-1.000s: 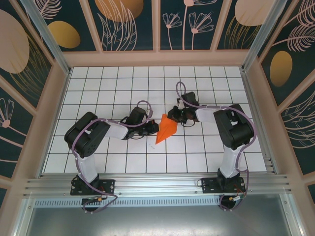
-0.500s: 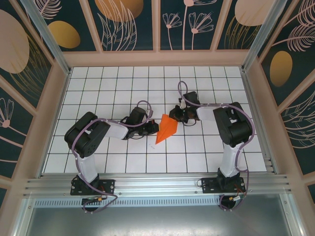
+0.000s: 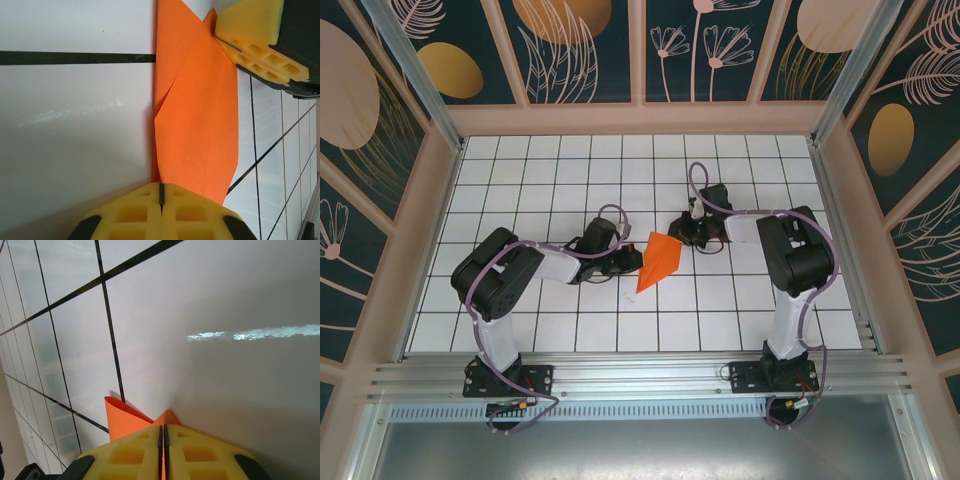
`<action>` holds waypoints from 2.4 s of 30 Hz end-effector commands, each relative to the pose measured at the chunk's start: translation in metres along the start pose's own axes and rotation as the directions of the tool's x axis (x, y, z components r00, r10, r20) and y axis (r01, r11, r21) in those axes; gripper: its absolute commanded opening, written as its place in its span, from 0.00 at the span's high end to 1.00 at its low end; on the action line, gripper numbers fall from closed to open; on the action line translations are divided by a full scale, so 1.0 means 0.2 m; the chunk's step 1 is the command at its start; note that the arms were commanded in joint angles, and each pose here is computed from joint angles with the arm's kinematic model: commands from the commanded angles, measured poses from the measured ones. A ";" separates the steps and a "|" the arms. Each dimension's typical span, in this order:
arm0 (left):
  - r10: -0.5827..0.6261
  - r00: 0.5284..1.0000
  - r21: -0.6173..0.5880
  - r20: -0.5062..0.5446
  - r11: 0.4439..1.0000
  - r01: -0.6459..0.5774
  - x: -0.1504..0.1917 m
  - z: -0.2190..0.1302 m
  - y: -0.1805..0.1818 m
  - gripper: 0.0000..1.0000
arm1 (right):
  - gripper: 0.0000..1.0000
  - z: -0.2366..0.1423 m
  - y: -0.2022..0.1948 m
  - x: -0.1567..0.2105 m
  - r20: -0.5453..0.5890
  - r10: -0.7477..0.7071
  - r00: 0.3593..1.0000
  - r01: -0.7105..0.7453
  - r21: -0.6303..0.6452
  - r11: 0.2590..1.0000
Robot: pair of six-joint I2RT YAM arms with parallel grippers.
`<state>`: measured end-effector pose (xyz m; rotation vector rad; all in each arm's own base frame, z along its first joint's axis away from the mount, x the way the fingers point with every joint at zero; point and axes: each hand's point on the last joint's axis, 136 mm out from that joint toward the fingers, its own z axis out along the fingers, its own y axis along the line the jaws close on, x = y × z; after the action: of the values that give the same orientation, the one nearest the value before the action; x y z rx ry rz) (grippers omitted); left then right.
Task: Fold a paper plane with a square sheet of paper (pick it up from the middle)
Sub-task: Fourth fold the wing at the center of the table.
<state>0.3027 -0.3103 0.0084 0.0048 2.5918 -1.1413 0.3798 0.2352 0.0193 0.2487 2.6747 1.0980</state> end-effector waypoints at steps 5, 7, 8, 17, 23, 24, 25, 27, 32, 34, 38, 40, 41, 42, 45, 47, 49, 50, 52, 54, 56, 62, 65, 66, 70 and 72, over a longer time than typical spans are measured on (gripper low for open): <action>-0.099 0.990 -0.437 -0.101 0.899 0.046 0.30 -0.01 0.64 1.00 | 0.87 0.00 -0.07 -0.10 0.025 0.021 0.999 -0.021 0.013 1.000; -0.100 0.990 -0.437 -0.102 0.898 0.046 0.30 -0.01 0.64 1.00 | 0.87 0.00 -0.04 -0.10 0.019 0.015 1.000 -0.015 -0.014 1.000; -0.100 0.990 -0.438 -0.103 0.898 0.045 0.30 -0.01 0.65 1.00 | 0.86 -0.01 -0.03 -0.10 0.017 0.015 1.000 -0.015 -0.018 1.000; -0.100 0.990 -0.433 -0.101 0.900 0.047 0.30 -0.01 0.64 1.00 | 0.86 -0.04 -0.07 -0.17 0.060 0.033 0.998 -0.034 0.011 0.999; -0.096 0.991 -0.422 -0.098 0.905 0.046 0.28 0.00 0.62 1.00 | 0.83 -0.13 0.15 -0.20 0.063 -0.060 0.996 0.065 -0.085 0.994; -0.094 0.991 -0.420 -0.097 0.906 0.045 0.28 0.00 0.62 1.00 | 0.83 -0.14 0.17 -0.18 0.062 -0.073 0.995 0.079 -0.086 0.993; -0.094 0.991 -0.414 -0.097 0.909 0.046 0.27 0.01 0.61 1.00 | 0.83 -0.15 0.19 -0.16 0.062 -0.085 0.994 0.090 -0.083 0.993; -0.090 0.992 -0.396 -0.092 0.917 0.047 0.25 0.02 0.58 1.00 | 0.83 -0.15 0.20 -0.12 0.057 -0.106 0.993 0.110 -0.059 0.992; -0.077 0.994 -0.365 -0.080 0.930 0.043 0.21 0.02 0.52 1.00 | 0.84 -0.10 0.24 0.09 0.004 -0.120 0.993 0.120 -0.069 0.990; -0.070 0.994 -0.353 -0.085 0.935 0.035 0.21 0.02 0.51 1.00 | 0.86 -0.07 0.26 0.17 -0.015 -0.121 0.993 0.120 -0.073 0.990; -0.064 0.994 -0.334 -0.088 0.942 0.031 0.21 0.02 0.49 1.00 | 0.88 0.01 0.24 0.34 -0.077 -0.119 0.990 0.116 -0.053 0.992; -0.057 0.995 -0.319 -0.085 0.947 0.027 0.20 0.02 0.47 0.99 | 0.89 0.04 0.20 0.39 -0.083 -0.103 0.991 0.100 -0.039 0.994; -0.054 0.995 -0.314 -0.083 0.949 0.026 0.19 0.02 0.46 0.98 | 0.89 0.04 0.19 0.40 -0.086 -0.093 0.992 0.090 -0.039 0.995; -0.052 0.995 -0.312 -0.080 0.950 0.025 0.19 0.02 0.46 0.96 | 0.89 0.05 0.17 0.41 -0.091 -0.087 0.992 0.083 -0.041 0.996; -0.047 0.996 -0.309 -0.080 0.951 0.020 0.18 0.02 0.45 0.95 | 0.89 0.07 0.13 0.43 -0.100 -0.078 0.992 0.076 -0.019 0.997; -0.044 0.996 -0.307 -0.083 0.951 0.017 0.18 0.02 0.44 0.92 | 0.89 0.07 0.10 0.44 -0.105 -0.077 0.992 0.076 -0.007 0.997; -0.043 0.995 -0.305 -0.087 0.952 0.015 0.18 0.03 0.44 0.92 | 0.89 0.08 0.09 0.44 -0.107 -0.075 0.991 0.077 0.009 0.997; -0.044 0.995 -0.305 -0.088 0.952 0.015 0.18 0.03 0.44 0.91 | 0.89 0.08 0.08 0.44 -0.109 -0.076 0.991 0.078 0.011 0.997; -0.042 0.995 -0.304 -0.089 0.953 0.013 0.18 0.03 0.44 0.91 | 0.89 0.06 0.10 0.43 -0.102 -0.083 0.991 0.084 0.009 0.996; -0.041 0.995 -0.303 -0.089 0.953 0.012 0.18 0.03 0.44 0.91 | 0.89 0.03 0.14 0.42 -0.092 -0.095 0.991 0.094 -0.013 0.995; -0.043 0.995 -0.305 -0.090 0.952 0.014 0.18 0.03 0.44 0.91 | 0.89 -0.01 0.20 0.42 -0.082 -0.110 0.990 0.107 -0.045 0.993; -0.045 0.995 -0.311 -0.089 0.950 0.015 0.19 0.03 0.45 0.92 | 0.89 -0.02 0.27 0.48 -0.098 -0.120 0.988 0.112 -0.079 0.991; -0.049 0.995 -0.310 -0.084 0.951 0.021 0.19 0.02 0.45 0.92 | 0.90 0.01 0.18 0.50 -0.107 -0.081 0.991 0.079 -0.026 0.997; -0.050 0.995 -0.310 -0.083 0.950 0.022 0.19 0.02 0.45 0.92 | 0.90 0.02 0.15 0.52 -0.113 -0.070 0.991 0.069 -0.014 0.997; -0.051 0.997 -0.307 -0.064 0.951 0.029 0.17 0.00 0.43 0.91 | 0.91 0.06 0.06 0.54 -0.114 -0.048 0.992 0.052 0.036 0.998; -0.049 0.998 -0.300 -0.048 0.953 0.032 0.15 -0.02 0.41 0.88 | 0.91 0.07 0.03 0.55 -0.117 -0.047 0.992 0.053 0.050 0.997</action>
<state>0.3026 -0.3120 0.0138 0.0560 2.5907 -1.1375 0.2839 0.2832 0.0173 0.0910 2.7566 1.1362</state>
